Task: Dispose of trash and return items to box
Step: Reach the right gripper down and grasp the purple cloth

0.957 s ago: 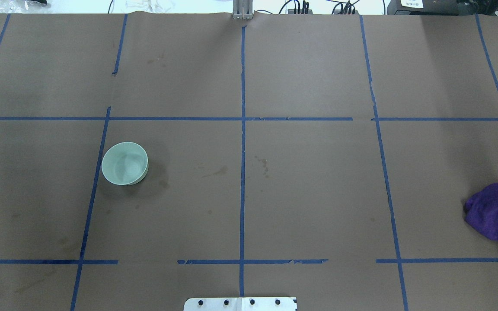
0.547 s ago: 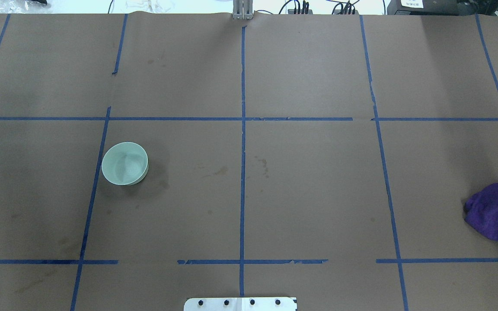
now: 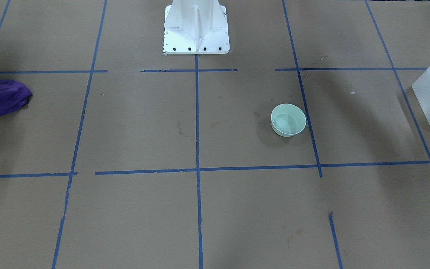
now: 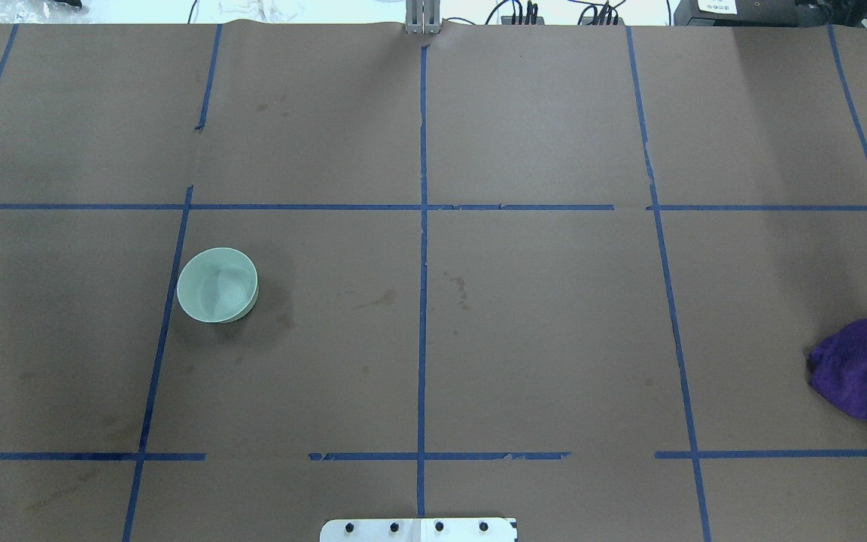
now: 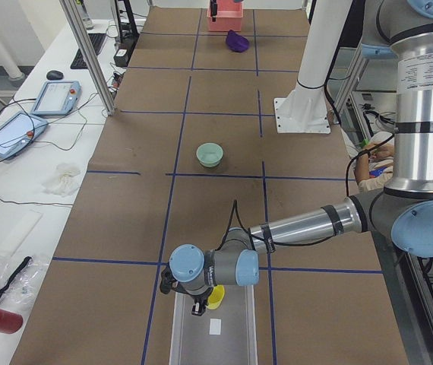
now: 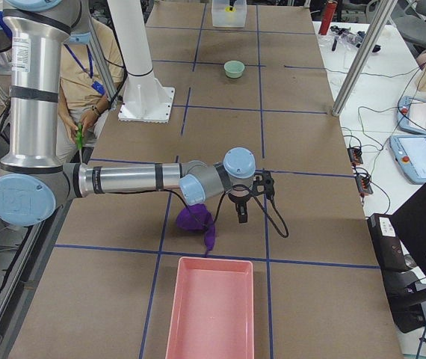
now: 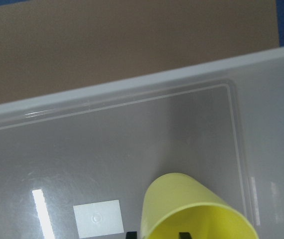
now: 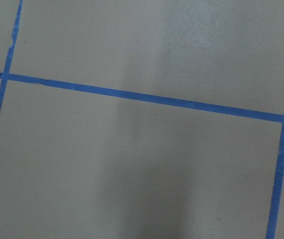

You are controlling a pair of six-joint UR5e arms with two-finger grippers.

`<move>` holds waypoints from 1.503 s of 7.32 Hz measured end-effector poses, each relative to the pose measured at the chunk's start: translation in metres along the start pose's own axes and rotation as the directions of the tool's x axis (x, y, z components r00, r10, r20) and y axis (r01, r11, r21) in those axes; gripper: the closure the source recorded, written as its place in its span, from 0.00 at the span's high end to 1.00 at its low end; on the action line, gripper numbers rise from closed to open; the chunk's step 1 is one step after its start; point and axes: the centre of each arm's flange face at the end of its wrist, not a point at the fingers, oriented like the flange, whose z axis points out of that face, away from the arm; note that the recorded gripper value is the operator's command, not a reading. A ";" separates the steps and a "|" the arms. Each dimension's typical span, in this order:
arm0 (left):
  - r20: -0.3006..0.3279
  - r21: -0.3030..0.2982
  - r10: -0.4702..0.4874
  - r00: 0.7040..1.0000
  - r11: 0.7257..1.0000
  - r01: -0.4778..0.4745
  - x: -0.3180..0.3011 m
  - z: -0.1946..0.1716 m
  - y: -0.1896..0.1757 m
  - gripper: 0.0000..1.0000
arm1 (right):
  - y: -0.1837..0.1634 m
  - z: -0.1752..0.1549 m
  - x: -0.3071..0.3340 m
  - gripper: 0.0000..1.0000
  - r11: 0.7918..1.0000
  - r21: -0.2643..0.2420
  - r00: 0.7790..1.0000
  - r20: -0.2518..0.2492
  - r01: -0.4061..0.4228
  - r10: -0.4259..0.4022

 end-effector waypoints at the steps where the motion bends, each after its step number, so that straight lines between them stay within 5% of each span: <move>1: 0.008 0.032 0.024 1.000 0.999 -0.024 0.018 -0.022 -0.012 0.56 | -0.002 0.006 -0.011 1.00 1.000 0.001 1.000 0.006 -0.019 0.019; 5: 0.014 0.120 -0.067 0.998 0.991 0.065 0.128 -0.152 -0.082 0.61 | 0.031 0.060 -0.054 1.00 0.997 0.008 0.997 -0.031 -0.075 0.075; 8: -0.004 0.184 -0.146 0.989 0.972 0.144 0.167 -0.192 -0.103 0.63 | 0.104 0.052 -0.023 1.00 0.989 -0.038 0.986 -0.095 -0.142 0.138; 11: -0.014 0.211 -0.162 0.987 0.964 0.161 0.187 -0.206 -0.106 0.63 | 0.121 0.057 -0.008 1.00 0.973 -0.056 0.969 -0.122 -0.223 0.215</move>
